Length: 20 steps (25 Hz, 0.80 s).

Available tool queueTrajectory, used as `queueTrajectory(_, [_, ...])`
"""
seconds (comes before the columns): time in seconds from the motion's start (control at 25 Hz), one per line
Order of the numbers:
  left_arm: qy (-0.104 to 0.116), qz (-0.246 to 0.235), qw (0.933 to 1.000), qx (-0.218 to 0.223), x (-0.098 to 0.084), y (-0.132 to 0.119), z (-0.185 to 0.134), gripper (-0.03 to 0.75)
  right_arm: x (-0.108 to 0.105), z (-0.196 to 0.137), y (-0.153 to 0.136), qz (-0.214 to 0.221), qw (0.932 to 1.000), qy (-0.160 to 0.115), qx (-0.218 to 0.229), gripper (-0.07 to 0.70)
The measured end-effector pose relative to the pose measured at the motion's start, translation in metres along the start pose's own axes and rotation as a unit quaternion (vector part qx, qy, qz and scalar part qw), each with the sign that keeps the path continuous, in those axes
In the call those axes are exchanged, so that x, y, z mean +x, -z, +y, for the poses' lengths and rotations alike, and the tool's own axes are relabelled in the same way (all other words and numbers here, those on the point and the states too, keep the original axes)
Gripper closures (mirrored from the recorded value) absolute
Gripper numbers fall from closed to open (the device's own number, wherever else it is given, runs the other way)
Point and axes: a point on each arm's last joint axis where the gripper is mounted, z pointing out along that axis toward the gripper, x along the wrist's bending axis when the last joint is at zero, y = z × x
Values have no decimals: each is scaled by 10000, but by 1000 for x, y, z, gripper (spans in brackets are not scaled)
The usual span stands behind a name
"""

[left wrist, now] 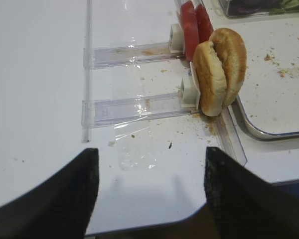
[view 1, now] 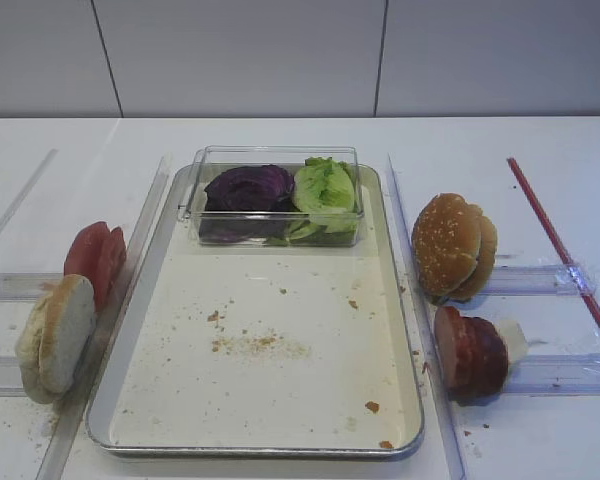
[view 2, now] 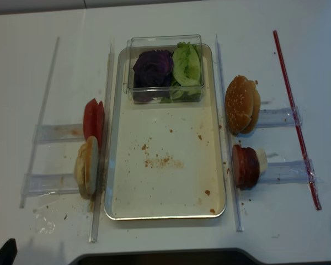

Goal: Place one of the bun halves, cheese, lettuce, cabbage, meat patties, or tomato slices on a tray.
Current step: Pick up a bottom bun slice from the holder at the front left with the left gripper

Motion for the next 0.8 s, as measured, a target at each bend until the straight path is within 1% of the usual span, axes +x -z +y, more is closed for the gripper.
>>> queueTrajectory(0.8, [0,0,10000,0,0,0,0,298,0,0,0,-9,10000,-4,9,84])
